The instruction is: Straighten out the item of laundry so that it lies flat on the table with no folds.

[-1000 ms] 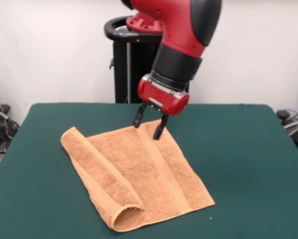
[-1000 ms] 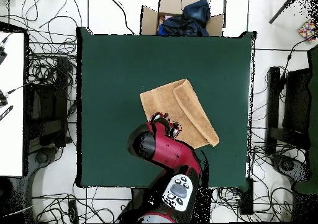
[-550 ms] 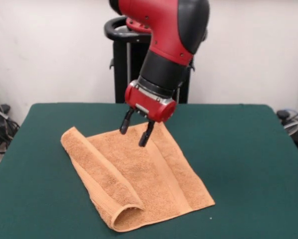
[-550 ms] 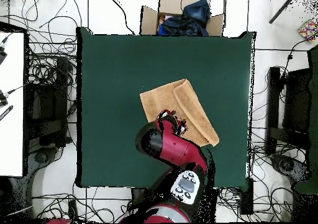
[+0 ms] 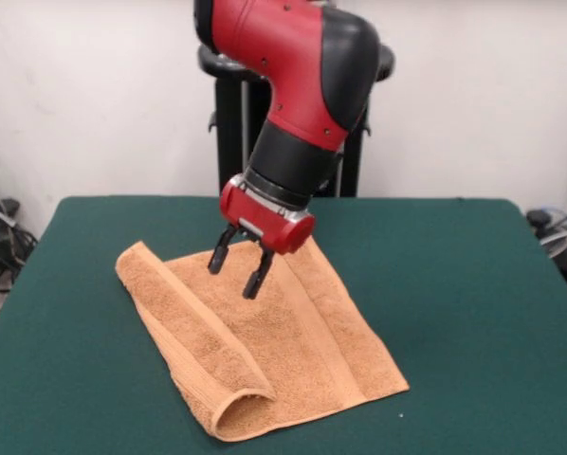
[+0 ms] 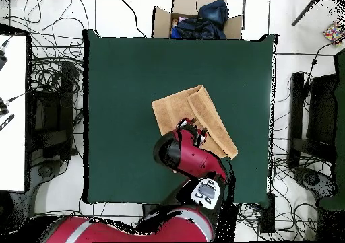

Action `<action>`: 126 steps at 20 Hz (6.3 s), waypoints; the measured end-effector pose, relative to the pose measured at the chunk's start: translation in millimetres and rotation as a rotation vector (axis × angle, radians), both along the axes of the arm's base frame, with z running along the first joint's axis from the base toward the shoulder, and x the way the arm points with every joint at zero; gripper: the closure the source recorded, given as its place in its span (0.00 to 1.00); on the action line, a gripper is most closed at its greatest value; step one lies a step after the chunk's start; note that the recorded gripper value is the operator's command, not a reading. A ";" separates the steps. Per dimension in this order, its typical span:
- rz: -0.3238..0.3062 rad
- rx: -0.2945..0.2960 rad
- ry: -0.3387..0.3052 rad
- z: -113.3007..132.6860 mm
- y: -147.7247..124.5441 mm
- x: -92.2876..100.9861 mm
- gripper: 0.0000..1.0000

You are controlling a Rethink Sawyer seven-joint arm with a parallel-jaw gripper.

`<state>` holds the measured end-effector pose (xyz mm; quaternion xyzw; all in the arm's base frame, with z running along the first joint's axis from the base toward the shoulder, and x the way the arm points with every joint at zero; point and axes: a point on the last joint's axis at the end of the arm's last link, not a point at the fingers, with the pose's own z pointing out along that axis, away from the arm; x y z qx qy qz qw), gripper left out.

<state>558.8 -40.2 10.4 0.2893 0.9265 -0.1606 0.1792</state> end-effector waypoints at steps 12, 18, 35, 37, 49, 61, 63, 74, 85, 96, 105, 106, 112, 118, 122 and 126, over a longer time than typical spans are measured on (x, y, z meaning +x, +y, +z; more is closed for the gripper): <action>-0.021 -0.028 0.013 -29.7 -26.1 -16.6 0.00; -0.047 -0.023 0.021 -32.7 -44.8 -21.6 0.00; -0.073 -0.009 0.038 -27.9 -62.0 -26.4 0.00; -0.083 0.003 0.052 -22.5 -60.9 -27.4 0.00; -0.114 0.053 0.094 5.8 -51.7 -22.6 0.00; -0.052 0.042 0.091 7.6 -20.7 -17.9 0.00; -0.042 0.028 0.067 5.4 -22.3 -16.2 0.00; -0.030 -0.069 -0.096 -2.1 -62.0 -12.2 0.00; -0.083 -0.047 -0.041 -8.2 -71.2 -42.7 0.00; -0.120 0.020 0.040 -12.5 -59.0 -57.4 0.00; -0.076 -0.020 -0.019 -19.3 -54.9 -52.9 0.00; -0.075 -0.022 -0.020 -20.4 -55.5 -53.3 0.00; -0.079 -0.028 -0.022 -28.2 -60.7 -57.6 0.00; -0.086 -0.020 -0.001 -39.0 -61.5 -65.2 0.00; -0.089 -0.006 0.006 -44.7 -58.8 -67.3 0.00; -0.101 0.027 0.011 -51.6 -54.7 -69.6 0.00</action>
